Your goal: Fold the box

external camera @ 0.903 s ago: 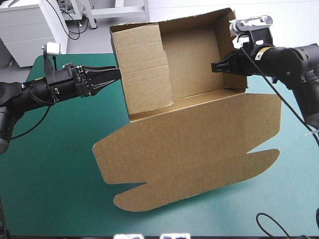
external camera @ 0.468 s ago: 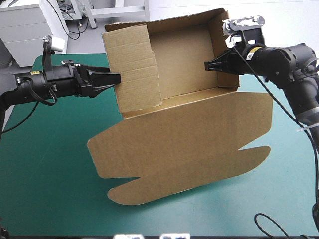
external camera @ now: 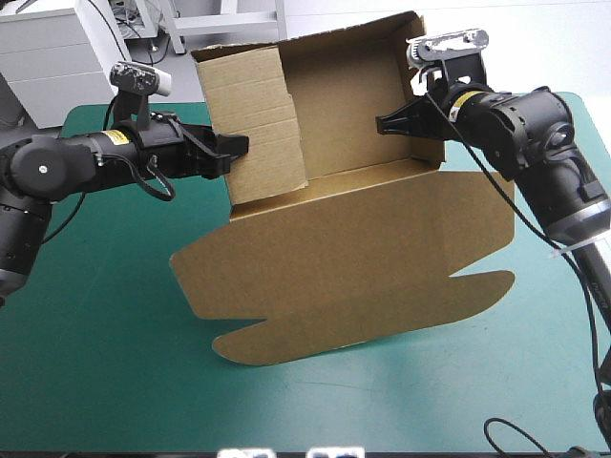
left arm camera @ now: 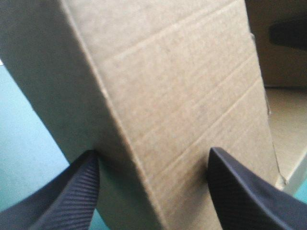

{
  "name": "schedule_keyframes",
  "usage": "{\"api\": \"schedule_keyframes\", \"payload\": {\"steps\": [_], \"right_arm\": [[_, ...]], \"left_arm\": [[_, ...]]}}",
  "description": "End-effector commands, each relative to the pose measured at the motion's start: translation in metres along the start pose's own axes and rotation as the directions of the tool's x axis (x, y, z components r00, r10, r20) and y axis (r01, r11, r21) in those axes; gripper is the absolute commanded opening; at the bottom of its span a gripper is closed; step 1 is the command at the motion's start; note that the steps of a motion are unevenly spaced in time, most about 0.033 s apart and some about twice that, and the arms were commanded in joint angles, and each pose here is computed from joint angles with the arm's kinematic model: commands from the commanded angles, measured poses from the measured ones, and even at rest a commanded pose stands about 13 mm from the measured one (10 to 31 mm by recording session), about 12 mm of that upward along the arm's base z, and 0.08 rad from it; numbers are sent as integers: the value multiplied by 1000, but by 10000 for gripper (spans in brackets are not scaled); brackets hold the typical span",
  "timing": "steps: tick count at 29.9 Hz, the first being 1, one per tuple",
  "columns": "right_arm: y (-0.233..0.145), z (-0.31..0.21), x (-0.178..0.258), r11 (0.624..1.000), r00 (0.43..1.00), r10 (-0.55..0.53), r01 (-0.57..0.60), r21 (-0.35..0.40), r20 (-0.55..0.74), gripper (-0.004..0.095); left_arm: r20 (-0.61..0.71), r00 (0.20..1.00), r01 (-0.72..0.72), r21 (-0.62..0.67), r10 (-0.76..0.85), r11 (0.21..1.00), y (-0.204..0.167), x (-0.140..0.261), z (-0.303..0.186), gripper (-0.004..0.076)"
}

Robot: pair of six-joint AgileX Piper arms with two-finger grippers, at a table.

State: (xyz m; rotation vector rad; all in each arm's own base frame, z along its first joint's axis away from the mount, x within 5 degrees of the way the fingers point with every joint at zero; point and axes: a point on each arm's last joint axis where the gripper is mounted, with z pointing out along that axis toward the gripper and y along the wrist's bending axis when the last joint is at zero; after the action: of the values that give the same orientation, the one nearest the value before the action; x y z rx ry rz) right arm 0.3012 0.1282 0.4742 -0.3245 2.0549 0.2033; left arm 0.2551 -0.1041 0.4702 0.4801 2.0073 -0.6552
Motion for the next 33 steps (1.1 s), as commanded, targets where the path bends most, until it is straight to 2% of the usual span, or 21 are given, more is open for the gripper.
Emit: {"api": "schedule_keyframes", "payload": {"steps": [1, 10, 17, 19, 22, 25, 33], "right_arm": [[10, -29, -23, 998, 980, 35, -26, -51, 194, -15], [23, -21, -21, 993, 981, 72, -52, -110, 180, -16], [25, -21, -20, 990, 983, 81, -61, -125, 164, -18], [25, -21, -19, 990, 984, 80, -61, -123, 157, -18], [24, -21, -18, 991, 987, 79, -61, -121, 143, -18], [25, -20, -18, 990, 987, 83, -65, -125, 140, -18], [25, -20, -17, 990, 988, 83, -66, -125, 134, -18]], "left_arm": [[114, 993, 29, -104, -17, 994, -8, -14, -12, 461], [140, 989, 76, -284, -37, 956, -6, -13, -8, 458], [70, 996, 76, -408, -51, 910, 9, -6, 2, 453], [55, 997, 76, -412, -59, 908, 11, -5, 5, 420], [57, 996, 88, -397, -71, 913, 11, -5, 11, 302], [100, 989, 135, -328, -108, 935, 7, -8, 17, 191], [76, 991, 131, -303, -113, 944, 6, -6, 22, 181]]}}
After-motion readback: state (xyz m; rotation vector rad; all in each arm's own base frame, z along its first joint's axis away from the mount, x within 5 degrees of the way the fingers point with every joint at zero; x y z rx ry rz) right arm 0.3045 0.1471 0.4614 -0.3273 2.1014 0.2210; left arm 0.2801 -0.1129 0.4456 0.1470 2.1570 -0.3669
